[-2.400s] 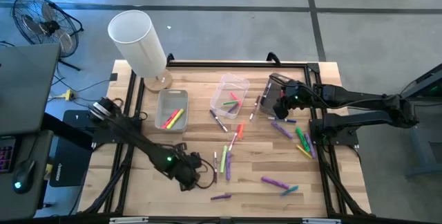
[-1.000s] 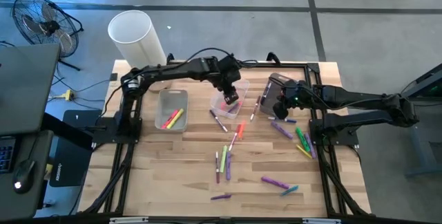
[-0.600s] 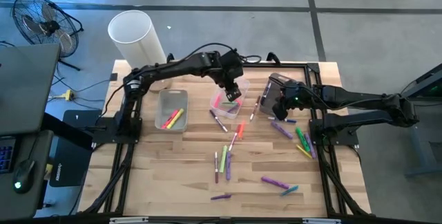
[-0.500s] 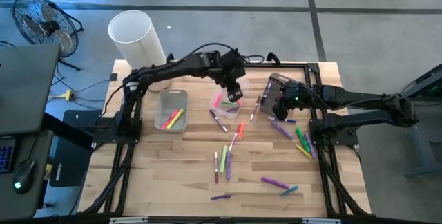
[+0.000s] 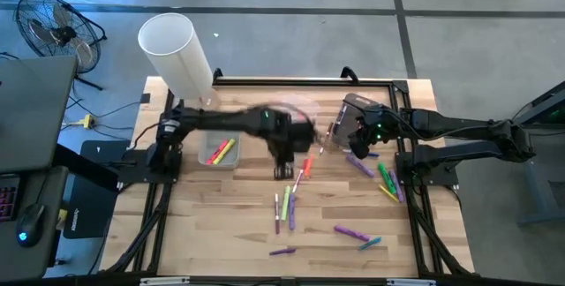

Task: Pick & Place Markers
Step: Put the brown marker into the black bin

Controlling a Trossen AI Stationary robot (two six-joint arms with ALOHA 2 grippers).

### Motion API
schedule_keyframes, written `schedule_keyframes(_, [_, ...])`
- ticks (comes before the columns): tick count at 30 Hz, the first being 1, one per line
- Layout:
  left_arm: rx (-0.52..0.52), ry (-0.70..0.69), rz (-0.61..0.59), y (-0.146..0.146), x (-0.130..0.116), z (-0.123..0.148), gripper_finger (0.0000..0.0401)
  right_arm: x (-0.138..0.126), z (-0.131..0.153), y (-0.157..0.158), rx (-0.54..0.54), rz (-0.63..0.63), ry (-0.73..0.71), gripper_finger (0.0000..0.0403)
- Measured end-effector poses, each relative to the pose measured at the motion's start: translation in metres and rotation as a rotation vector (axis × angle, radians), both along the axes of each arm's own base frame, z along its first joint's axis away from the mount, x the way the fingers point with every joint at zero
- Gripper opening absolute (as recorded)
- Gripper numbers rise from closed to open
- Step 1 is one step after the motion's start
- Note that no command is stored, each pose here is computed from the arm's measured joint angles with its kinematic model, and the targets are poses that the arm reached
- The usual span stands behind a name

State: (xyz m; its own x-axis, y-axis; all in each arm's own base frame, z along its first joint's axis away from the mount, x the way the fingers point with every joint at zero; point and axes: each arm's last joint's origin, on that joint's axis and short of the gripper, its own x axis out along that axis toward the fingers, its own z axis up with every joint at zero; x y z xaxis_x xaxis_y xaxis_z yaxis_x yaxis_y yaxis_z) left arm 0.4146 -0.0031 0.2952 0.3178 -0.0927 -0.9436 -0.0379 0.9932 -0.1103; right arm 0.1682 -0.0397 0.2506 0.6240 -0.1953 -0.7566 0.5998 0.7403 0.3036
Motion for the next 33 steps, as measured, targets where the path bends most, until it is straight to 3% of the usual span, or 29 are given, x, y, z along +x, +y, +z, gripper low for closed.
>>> schedule_keyframes(5, [0.019,-0.014,-0.023,-0.019,-0.018,-0.022,0.0001,0.000,0.000,0.000,0.013,-0.017,-0.004,0.0000])
schedule_keyframes(8, [0.008,-0.007,0.014,-0.019,-0.047,-0.036,0.0001,0.001,0.001,-0.001,0.022,-0.061,-0.026,0.0000])
schedule_keyframes(10, [-0.012,-0.098,0.040,-0.018,-0.058,-0.041,0.0001,0.003,0.002,-0.002,0.021,-0.089,-0.047,0.0000])
schedule_keyframes(13, [-0.023,-0.121,0.062,-0.015,-0.102,-0.042,0.0000,0.008,0.004,-0.002,0.017,-0.124,-0.093,0.0000])
schedule_keyframes(15, [-0.030,-0.236,0.071,-0.014,-0.122,-0.039,0.0000,0.013,0.003,0.001,0.017,-0.163,-0.115,0.0000])
schedule_keyframes(17, [-0.020,-0.229,0.083,-0.012,-0.152,-0.045,0.0000,0.021,0.006,0.005,0.023,-0.217,-0.143,0.0000])
schedule_keyframes(19, [-0.019,-0.340,0.089,-0.011,-0.169,-0.041,0.0000,0.030,0.010,0.013,0.012,-0.242,-0.140,0.0000])
schedule_keyframes(21, [-0.005,-0.355,0.094,-0.008,-0.195,-0.043,0.0000,0.044,0.017,0.021,0.004,-0.267,-0.143,0.0000])
schedule_keyframes(25, [0.023,-0.411,0.113,-0.003,-0.229,-0.043,0.0000,0.074,0.025,0.042,-0.004,-0.293,-0.048,0.0000])
schedule_keyframes(28, [0.033,-0.486,0.110,-0.002,-0.242,-0.037,0.0000,0.097,0.024,0.060,0.012,-0.341,0.089,0.0000])
schedule_keyframes(30, [0.063,-0.444,0.096,-0.001,-0.257,-0.042,0.0000,0.112,0.021,0.072,0.045,-0.390,0.176,0.0000])
schedule_keyframes(33, [0.071,-0.500,0.081,-0.001,-0.263,-0.036,0.0000,0.130,0.014,0.087,0.098,-0.486,0.317,0.0000])
